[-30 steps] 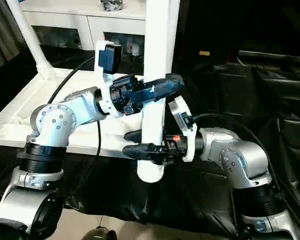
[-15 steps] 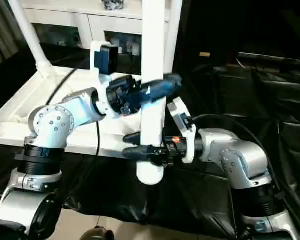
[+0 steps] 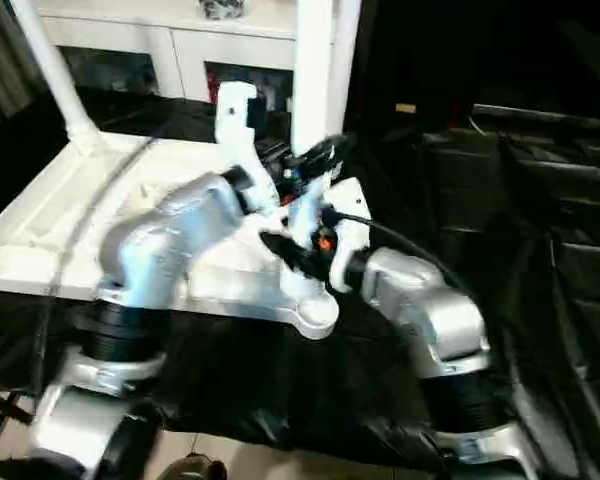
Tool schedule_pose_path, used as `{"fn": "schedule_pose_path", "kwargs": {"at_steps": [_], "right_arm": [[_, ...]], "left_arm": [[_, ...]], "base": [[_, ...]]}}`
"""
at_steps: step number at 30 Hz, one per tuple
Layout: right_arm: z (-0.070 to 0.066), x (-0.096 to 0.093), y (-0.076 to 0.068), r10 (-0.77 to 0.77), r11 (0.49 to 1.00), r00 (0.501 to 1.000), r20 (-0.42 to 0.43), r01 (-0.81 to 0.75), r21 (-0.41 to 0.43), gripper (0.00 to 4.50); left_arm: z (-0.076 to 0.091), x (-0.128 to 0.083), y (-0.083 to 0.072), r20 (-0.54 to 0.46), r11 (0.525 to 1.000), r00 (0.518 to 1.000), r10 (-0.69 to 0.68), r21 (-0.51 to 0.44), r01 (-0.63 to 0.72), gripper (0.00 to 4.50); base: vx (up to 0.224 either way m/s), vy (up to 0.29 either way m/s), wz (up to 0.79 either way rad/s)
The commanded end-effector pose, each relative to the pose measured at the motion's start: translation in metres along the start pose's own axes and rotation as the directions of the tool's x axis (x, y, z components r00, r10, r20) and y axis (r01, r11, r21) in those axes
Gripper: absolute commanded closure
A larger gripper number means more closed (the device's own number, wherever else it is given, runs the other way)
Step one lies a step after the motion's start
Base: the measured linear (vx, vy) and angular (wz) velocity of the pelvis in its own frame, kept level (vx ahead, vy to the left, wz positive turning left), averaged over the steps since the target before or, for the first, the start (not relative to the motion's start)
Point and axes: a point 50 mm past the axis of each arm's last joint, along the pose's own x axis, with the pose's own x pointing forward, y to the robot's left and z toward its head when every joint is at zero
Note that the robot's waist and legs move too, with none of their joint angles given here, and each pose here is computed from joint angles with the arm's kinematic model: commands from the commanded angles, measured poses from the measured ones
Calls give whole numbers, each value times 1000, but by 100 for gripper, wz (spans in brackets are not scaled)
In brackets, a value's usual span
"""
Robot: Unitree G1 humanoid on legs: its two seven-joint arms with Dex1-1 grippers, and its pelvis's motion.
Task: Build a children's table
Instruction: Pick table leg
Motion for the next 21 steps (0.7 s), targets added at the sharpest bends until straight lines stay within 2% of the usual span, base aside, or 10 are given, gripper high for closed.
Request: {"fn": "schedule_pose_path", "kwargs": {"at_steps": [1,7,8,9,14,15,17,18,19,21], "right_arm": [[24,1,15,44,997,990,131,-34,-74,260],[24,5,17,-6,996,987,162,20,-83,260],[24,4,17,-7,997,986,165,19,-76,204],[25,1,10,-17,998,987,162,28,-64,190],[26,-9,1,34,998,989,143,-26,-54,155],[29,-18,1,144,989,980,141,-137,-55,149],[30,-23,2,206,978,969,135,-201,-51,144],[32,-32,4,303,953,945,121,-300,-44,117],[32,-32,4,303,953,945,121,-300,-44,109],[33,-43,4,427,904,900,82,-428,-8,106]], "left_arm": [[0,-10,31,39,976,976,214,-32,-213,205],[-1,-7,21,51,988,987,154,-13,-154,242],[-1,-7,21,53,989,987,149,-14,-149,242],[2,-7,20,63,994,992,110,-8,-110,242],[7,-8,17,59,1000,998,-4,-19,6,258],[12,-12,14,67,994,992,-104,-31,107,263],[14,-14,12,64,986,985,-161,-41,164,265],[17,-19,10,44,961,963,-265,-70,268,266],[17,-19,10,44,961,963,-265,-70,268,266],[22,-27,9,29,909,916,-401,-109,402,267]], "base": [[0,0,0],[0,0,0],[0,0,0],[0,0,0],[0,0,0],[0,0,0],[0,0,0],[0,0,0],[0,0,0],[0,0,0]]}}
